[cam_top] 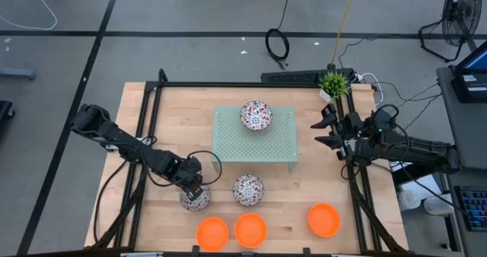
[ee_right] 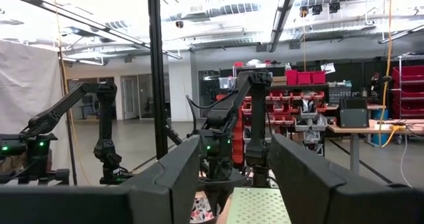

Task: Pick & Place Mini bowls
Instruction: Stack the left white patterned bowl on top of the white patterned bowl on the shelf

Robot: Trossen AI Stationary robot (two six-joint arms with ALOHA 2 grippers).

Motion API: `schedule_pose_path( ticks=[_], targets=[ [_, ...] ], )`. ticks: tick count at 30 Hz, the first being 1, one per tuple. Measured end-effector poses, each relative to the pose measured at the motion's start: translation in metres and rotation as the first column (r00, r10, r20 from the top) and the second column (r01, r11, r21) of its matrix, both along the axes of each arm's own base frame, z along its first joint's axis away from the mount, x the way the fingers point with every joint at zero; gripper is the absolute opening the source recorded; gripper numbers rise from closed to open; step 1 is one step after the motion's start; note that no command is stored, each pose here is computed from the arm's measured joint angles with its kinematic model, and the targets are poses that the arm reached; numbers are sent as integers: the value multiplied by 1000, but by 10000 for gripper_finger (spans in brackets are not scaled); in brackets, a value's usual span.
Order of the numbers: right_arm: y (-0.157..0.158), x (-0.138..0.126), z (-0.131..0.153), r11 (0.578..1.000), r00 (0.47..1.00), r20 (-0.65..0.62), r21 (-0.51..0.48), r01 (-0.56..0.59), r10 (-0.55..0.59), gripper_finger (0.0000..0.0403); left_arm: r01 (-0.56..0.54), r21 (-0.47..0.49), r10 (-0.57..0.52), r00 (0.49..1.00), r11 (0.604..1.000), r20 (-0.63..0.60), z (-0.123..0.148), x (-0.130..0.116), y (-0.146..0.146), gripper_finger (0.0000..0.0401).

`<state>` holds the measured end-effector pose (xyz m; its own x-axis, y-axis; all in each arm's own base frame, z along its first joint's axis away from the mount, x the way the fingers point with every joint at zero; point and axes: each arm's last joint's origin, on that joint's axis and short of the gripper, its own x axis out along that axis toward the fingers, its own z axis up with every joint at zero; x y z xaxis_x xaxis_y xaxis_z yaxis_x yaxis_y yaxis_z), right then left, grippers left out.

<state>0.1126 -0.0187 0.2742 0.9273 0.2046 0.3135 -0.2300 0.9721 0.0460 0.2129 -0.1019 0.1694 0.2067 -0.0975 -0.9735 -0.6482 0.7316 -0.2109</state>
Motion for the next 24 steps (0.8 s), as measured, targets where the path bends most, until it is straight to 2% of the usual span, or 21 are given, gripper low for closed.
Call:
schedule_pose_path(
  ticks=[6,10,13,16,18,21,24],
  targets=[
    [0,0,-1,1000,1000,-7,7,-5,5,171,11,1,-11,1000,1000,2,0,0,0,43],
    [0,0,-1,1000,1000,-9,6,-4,4,171,21,-29,-21,1000,999,4,3,0,-1,14],
    [0,0,-1,1000,1000,-8,5,-1,1,171,47,-23,-47,999,999,20,6,-2,-3,13],
    [0,0,-1,1000,1000,-6,5,-1,1,171,79,1,-79,995,997,54,19,-6,-5,10],
    [0,0,0,1000,1000,-4,5,0,1,171,83,15,-84,989,996,120,33,-6,-8,10],
    [0,0,-1,1000,1000,-8,7,-4,4,171,104,90,-122,967,991,222,54,-10,-12,10],
    [0,0,-1,1000,1000,-15,9,-5,6,171,130,221,-204,913,967,354,80,-13,-16,10]
  ],
)
